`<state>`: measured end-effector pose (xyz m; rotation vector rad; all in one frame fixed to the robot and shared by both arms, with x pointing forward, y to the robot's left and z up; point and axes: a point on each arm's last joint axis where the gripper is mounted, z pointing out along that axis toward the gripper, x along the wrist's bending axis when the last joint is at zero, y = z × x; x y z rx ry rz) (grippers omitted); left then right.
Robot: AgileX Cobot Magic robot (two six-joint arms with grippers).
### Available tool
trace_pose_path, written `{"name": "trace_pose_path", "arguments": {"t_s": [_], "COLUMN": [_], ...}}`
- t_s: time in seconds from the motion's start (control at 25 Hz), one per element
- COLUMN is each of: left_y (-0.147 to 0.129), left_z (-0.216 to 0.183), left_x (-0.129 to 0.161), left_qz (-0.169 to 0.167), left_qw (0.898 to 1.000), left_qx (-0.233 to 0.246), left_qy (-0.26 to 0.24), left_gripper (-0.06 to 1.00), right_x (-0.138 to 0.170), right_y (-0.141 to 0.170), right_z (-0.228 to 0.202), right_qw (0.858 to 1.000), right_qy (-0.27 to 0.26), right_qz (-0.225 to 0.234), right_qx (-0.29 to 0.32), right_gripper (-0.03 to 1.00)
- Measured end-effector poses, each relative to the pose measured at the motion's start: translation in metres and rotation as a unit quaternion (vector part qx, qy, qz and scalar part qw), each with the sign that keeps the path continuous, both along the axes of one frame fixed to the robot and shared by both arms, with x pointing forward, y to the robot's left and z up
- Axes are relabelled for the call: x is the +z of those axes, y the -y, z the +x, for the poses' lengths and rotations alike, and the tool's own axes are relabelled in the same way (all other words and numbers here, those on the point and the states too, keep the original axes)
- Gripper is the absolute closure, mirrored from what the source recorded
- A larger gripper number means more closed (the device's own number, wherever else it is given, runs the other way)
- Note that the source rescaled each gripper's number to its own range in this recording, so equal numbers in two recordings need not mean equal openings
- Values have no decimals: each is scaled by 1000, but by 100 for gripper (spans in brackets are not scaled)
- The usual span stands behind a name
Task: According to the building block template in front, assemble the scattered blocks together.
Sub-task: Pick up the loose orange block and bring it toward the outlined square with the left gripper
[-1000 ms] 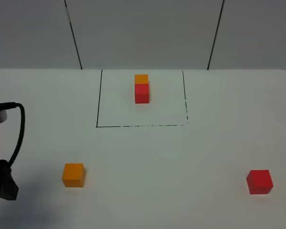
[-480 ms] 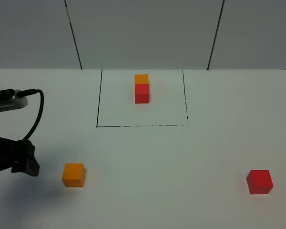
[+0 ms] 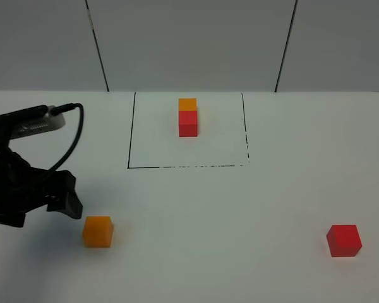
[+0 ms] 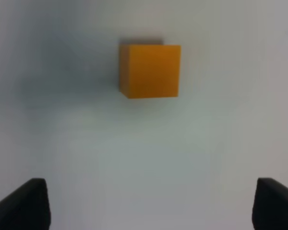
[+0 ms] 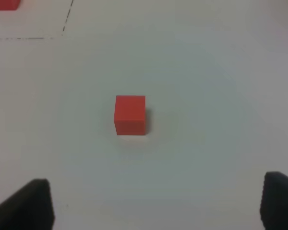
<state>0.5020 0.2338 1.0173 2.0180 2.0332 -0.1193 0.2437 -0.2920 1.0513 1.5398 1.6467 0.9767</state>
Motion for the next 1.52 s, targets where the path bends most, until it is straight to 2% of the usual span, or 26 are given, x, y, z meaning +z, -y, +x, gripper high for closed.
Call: {"name": "trace_pose_path", "arguments": {"t_s": [0.12,0.24,0.32,0.56,0.84,1.12,1.52], "left_y": [17,26,33,45,48,52,55], "left_z": [10,20,24,34,41,52,54], "left_x": [-8,-18,-24,-45,-74,-91,-106], "left_qz": [39,106,127,107,120,112,108], "left_qw": [999,994,992,993,990,992,992], "left_qx": [-1,4,4,15,13,16,-4], "left_qy": [-17,-29,-28,-38,-71,-49,-58], "left_gripper": [1,1,1,1,0,0,1], "right_x": [0,0,0,0,0,0,0], "right_y": [0,0,0,0,0,0,0], "right_z": [0,0,0,0,0,0,0], "right_qw": [1000,1000,1000,1000,1000,1000,1000], "right_qy": [0,0,0,0,0,0,0], "right_qz": [0,0,0,0,0,0,0], "right_qx": [0,0,0,0,0,0,0], "right_gripper": [23,23,23,23,23,23,23]}}
